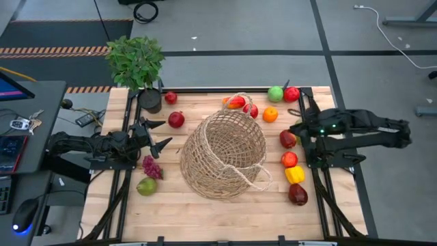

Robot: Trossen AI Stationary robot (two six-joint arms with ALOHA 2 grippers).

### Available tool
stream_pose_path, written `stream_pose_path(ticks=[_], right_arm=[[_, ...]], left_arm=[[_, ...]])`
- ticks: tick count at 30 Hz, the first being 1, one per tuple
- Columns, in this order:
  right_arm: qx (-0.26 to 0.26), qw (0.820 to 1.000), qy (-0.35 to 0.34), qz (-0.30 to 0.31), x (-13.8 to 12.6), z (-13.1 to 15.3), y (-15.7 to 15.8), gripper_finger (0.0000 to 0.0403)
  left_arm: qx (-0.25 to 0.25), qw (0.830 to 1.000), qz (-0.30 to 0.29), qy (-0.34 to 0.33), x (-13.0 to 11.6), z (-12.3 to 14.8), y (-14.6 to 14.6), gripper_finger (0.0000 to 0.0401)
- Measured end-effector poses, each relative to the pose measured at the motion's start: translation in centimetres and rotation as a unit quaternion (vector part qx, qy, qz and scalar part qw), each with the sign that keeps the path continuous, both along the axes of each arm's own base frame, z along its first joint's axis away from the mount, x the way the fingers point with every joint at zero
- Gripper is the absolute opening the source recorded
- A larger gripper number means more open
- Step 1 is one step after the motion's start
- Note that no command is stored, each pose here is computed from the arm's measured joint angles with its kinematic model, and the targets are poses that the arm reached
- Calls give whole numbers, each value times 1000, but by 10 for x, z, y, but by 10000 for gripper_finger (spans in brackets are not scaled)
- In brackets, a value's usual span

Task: Build produce basket
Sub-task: Put the orange into the brown basket

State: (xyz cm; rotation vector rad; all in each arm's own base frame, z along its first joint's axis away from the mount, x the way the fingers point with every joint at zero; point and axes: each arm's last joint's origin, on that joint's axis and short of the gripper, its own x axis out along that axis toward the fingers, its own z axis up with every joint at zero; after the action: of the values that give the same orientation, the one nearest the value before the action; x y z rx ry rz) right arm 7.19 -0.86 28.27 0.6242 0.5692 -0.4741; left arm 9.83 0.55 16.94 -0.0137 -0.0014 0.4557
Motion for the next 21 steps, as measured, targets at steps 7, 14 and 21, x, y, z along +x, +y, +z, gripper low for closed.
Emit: stream_pose_path(ticks=[7, 14, 21], right_arm=[[15, 996, 93, -9, 16, -11, -5, 252], [31, 983, 182, -1, 28, -23, -13, 321], [73, 969, 227, 61, 41, -32, -18, 367]], left_arm=[[0, 1000, 0, 0, 0, 0, 0, 398], [0, 1000, 0, 0, 0, 0, 0, 398], [0, 1000, 0, 0, 0, 0, 0, 398]])
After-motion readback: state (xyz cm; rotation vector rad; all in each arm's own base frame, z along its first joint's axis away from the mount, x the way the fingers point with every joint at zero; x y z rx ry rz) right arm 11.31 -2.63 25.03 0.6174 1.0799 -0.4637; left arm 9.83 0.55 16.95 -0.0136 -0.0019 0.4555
